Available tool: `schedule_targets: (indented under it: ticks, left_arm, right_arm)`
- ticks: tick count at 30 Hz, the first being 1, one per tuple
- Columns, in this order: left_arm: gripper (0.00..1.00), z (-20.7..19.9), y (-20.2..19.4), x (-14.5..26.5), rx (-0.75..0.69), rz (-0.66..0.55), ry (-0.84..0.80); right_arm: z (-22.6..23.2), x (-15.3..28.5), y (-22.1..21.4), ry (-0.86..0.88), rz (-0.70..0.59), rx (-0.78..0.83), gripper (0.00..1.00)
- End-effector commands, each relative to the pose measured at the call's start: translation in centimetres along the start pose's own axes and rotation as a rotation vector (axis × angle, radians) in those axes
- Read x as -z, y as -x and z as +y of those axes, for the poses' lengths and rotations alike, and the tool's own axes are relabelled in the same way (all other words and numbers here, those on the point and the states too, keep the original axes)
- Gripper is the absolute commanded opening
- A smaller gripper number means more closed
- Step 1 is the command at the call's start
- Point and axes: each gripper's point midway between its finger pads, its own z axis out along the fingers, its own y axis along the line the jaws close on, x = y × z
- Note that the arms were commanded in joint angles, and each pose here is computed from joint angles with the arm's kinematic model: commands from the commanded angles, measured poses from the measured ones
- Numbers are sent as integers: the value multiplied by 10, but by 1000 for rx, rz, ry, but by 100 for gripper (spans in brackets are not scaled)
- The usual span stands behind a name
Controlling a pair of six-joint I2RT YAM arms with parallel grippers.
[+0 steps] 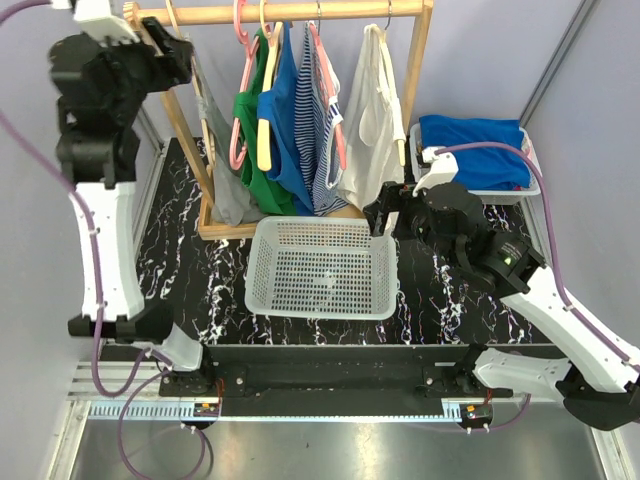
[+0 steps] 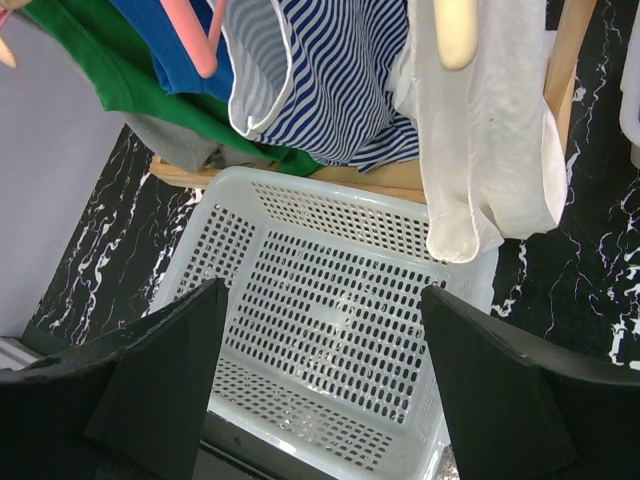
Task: Remove the tank top from the hanger
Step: Pick up the hanger from the clothesline.
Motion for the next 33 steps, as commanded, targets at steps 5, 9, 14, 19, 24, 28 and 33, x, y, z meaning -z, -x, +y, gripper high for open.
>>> schedule_targets:
  ticks: [5,9,14,19,24,28,33]
  left_arm:
    - [74,6,-31,-39,26,38,78]
    - [73,19,-39,-39,6,36,175]
    - [73,24,-55,-44,-39,60,222]
    - [74,37,-78,-52,-71,96,282]
    - [70,43,-82,-56,-90,94,309]
    - [56,45,-85,-59,-97,100,316]
    - [38,48,-98,-62,-101,132,323]
  right_arm:
    - [-5,12,9,-6,-59,-52,88]
    - [-7,13,10,-14,-64,-53,88]
    - [-6,15,13,-11,-73,-53,89]
    - [-8,18,15,-15,-84,-64,89]
    - [-11,22,15,-19,-88,-74,89]
    - [-12,25,16,-17,-95,-80,89]
    - [-11,29,21,-13,-109,-87,89]
